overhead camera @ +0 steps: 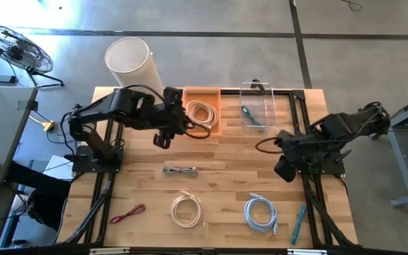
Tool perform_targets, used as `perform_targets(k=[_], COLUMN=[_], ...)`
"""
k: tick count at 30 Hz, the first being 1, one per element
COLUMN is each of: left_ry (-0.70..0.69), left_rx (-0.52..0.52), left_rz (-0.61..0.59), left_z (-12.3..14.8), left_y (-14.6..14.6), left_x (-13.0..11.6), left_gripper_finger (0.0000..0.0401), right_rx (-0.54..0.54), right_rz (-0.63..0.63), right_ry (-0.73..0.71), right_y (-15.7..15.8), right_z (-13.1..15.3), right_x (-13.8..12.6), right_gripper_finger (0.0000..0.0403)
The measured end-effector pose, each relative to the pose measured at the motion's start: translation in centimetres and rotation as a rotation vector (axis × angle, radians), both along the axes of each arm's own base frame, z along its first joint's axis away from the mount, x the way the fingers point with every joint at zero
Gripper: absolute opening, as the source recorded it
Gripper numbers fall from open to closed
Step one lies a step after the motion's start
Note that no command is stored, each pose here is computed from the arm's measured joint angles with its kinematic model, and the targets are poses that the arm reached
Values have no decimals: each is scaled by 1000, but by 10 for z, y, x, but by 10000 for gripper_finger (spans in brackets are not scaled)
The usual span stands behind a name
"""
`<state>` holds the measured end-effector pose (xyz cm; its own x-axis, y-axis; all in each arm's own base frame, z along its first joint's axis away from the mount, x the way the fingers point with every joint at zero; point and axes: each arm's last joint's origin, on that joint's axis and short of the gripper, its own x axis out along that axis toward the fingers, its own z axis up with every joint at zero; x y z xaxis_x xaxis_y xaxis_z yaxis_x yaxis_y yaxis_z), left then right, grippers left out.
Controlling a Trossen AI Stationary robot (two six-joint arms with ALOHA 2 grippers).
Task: Pick & Place USB Port
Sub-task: Put the black blue charger cable into the transparent bin
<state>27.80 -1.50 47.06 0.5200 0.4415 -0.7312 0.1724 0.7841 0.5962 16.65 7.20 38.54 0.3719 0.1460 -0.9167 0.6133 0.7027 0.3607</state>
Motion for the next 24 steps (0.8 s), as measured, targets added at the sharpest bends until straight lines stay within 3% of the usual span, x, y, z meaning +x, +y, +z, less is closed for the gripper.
perform_targets(k=[5, 14, 19, 24], left_ry=[-14, 10, 36, 47], left_rx=[33, 62, 76, 41], left_rz=[45, 70, 35, -13], left_z=[1, 1, 1, 0], left_y=[4, 19, 22, 20], left_x=[-1, -1, -1, 0], left_gripper_finger=[259, 259, 259, 259], right_rx=[74, 208, 190, 128], right_rz=[-160, -358, -424, -416], right_ry=[86, 436, 597, 648], right_y=[28, 105, 142, 161], right_z=[-8, -47, -75, -101], right_x=[0, 10, 15, 24], right_gripper_finger=[83, 83, 83, 95])
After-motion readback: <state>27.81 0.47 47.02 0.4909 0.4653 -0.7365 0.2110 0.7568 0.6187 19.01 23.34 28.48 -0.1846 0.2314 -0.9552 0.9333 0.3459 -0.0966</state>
